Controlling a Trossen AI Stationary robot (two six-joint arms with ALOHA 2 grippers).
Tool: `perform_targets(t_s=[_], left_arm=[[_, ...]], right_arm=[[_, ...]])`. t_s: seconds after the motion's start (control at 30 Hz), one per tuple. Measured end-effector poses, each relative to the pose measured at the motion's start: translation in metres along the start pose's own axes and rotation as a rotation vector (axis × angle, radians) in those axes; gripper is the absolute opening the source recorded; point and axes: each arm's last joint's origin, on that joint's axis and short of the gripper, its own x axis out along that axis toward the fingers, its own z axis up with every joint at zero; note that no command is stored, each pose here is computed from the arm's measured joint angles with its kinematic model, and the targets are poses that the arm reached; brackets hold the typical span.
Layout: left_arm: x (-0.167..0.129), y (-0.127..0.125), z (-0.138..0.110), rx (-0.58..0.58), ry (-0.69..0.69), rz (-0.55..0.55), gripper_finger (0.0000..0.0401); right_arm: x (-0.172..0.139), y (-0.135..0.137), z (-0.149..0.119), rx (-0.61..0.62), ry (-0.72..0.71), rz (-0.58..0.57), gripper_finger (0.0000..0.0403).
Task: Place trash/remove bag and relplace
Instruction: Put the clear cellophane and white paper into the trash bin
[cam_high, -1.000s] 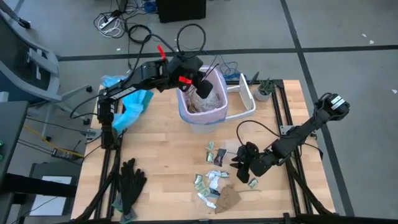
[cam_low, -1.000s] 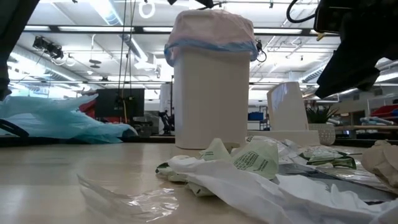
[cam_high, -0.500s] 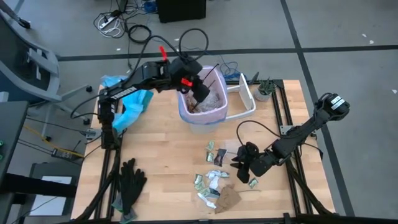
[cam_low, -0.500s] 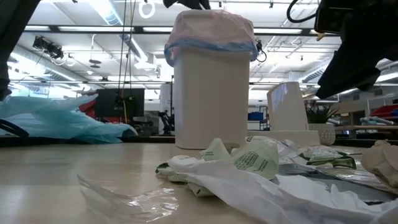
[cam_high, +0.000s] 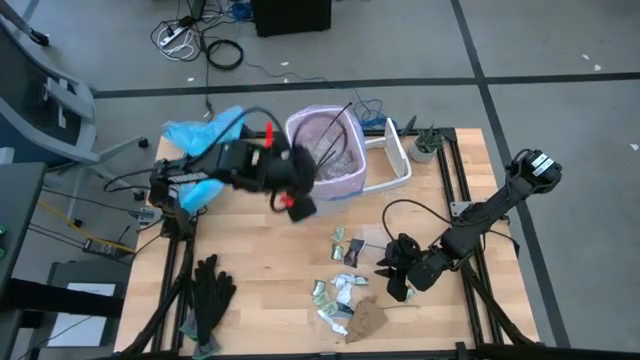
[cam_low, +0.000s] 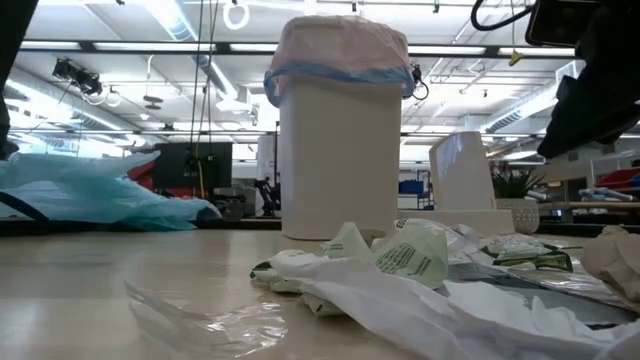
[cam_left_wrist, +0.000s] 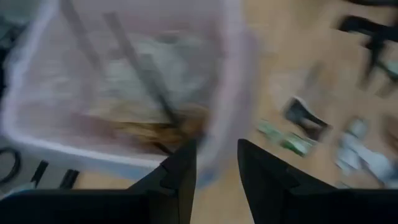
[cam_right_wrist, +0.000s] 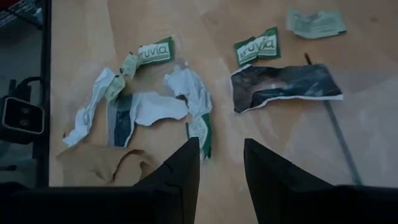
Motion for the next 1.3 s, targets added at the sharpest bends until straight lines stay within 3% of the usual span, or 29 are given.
perform_targets(t_s=[0.2,0.4,0.57,0.73,0.93,1.1,1.3], left_arm=[[-0.003,-0.051,-0.02,0.168,-0.005,-0.094,0.0127],[0.041,-0.102,-0.061,0.251,0.103,-0.13,0.0127],[0.079,-0.128,-0.1,0.225,0.202,-0.191,0.0127],[0.101,-0.147,-0.128,0.157,0.205,-0.235,0.0127],[0.117,-0.16,-0.154,0.088,0.189,-0.26,0.0127],[0.127,-0.177,-0.171,0.028,0.112,-0.366,0.0127],[0.131,-0.179,-0.193,0.032,0.125,-0.45,0.0126]], right_arm=[[0.0,0.002,0.001,0.027,-0.002,0.02,0.0112],[0.0,0.002,0.002,0.018,-0.007,0.025,0.0112],[0.0,0.002,0.002,0.018,-0.008,0.025,0.0113],[0.0,0.004,0.003,0.013,0.01,0.064,0.0129],[0.0,0.008,0.003,-0.045,0.031,0.122,0.0179],[-0.001,0.014,0.009,-0.13,-0.031,0.178,0.0223],[0.001,0.014,0.018,-0.162,-0.095,0.185,0.0236]])
